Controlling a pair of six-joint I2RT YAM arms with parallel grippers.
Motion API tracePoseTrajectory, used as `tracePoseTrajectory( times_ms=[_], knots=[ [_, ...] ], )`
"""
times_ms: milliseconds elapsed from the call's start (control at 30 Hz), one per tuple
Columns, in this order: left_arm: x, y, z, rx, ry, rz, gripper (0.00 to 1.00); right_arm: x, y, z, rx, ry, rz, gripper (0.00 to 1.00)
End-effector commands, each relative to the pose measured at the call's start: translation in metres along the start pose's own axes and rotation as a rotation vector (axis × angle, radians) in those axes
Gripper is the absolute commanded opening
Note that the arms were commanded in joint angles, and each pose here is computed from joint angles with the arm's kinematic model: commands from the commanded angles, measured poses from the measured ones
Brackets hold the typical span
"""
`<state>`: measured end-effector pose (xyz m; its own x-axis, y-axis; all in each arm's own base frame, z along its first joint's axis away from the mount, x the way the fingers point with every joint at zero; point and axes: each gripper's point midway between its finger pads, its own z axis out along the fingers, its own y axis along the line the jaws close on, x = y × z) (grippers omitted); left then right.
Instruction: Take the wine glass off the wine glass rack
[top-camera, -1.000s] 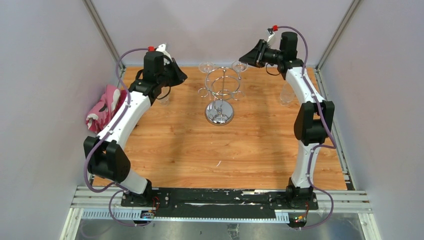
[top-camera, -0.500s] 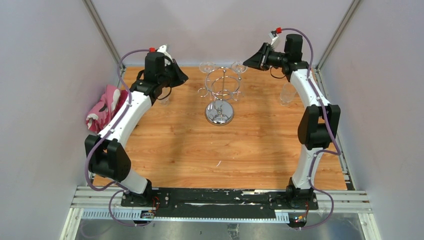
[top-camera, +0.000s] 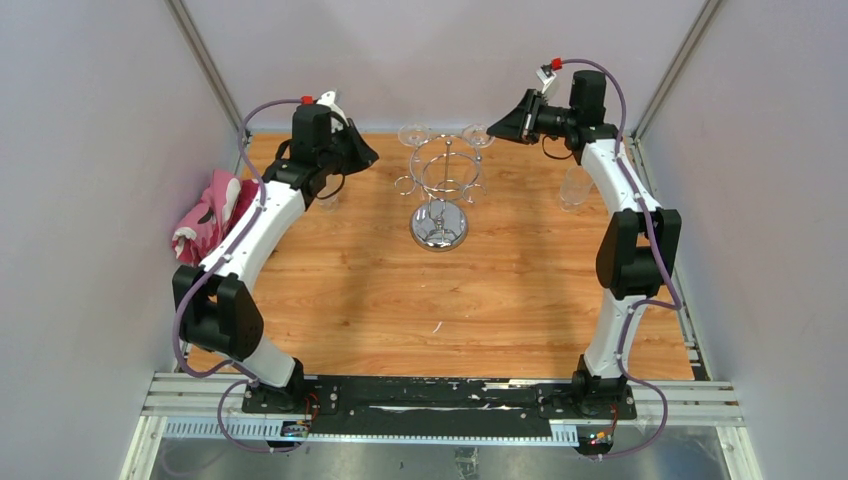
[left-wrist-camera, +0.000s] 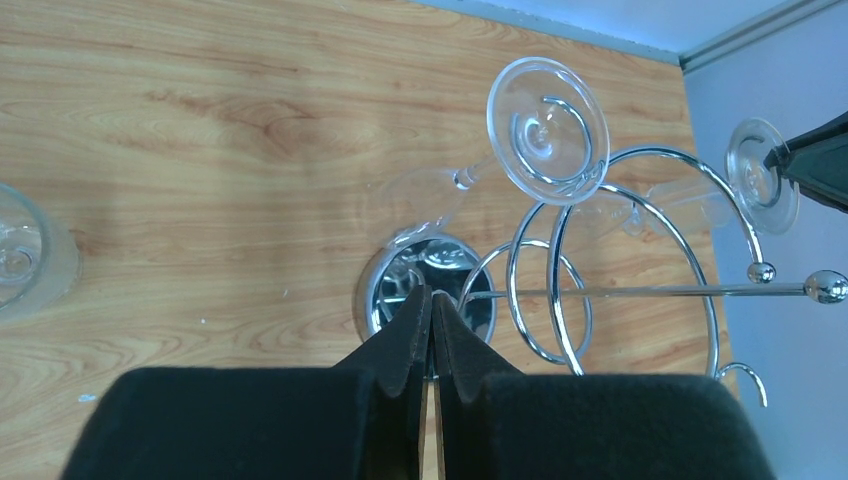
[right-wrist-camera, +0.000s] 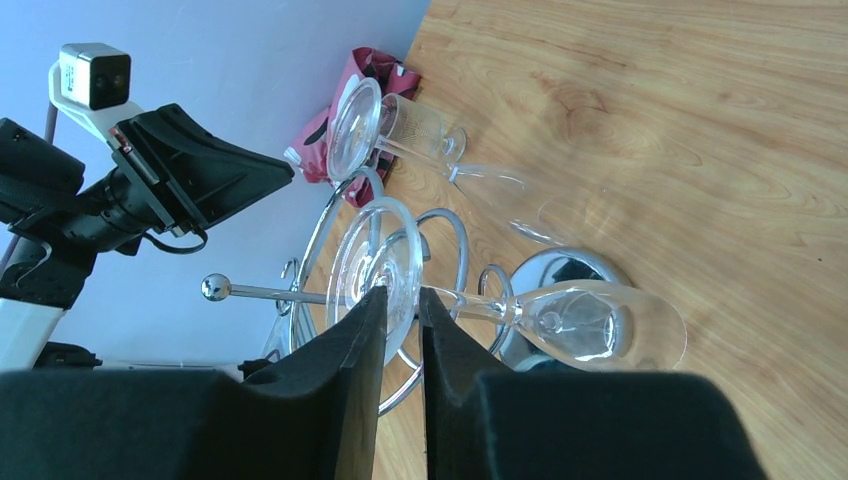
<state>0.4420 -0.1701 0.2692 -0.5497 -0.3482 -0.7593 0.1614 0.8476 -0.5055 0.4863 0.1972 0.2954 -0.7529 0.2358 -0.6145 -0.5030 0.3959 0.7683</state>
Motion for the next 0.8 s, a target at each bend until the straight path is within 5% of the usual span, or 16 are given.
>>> tracePoseTrajectory(
  times_ms=[0,767],
  knots=[
    [0.000,-0.006,0.004,0.022,0.003,-0.003,0.07,-0.002,0.021,-0.009,-0.069,0.009,-0.029,0.23],
    [0.006,-0.006,0.012,0.038,0.023,-0.016,0.07,-0.001,0.009,0.003,-0.115,0.096,-0.002,0.23]
  ],
)
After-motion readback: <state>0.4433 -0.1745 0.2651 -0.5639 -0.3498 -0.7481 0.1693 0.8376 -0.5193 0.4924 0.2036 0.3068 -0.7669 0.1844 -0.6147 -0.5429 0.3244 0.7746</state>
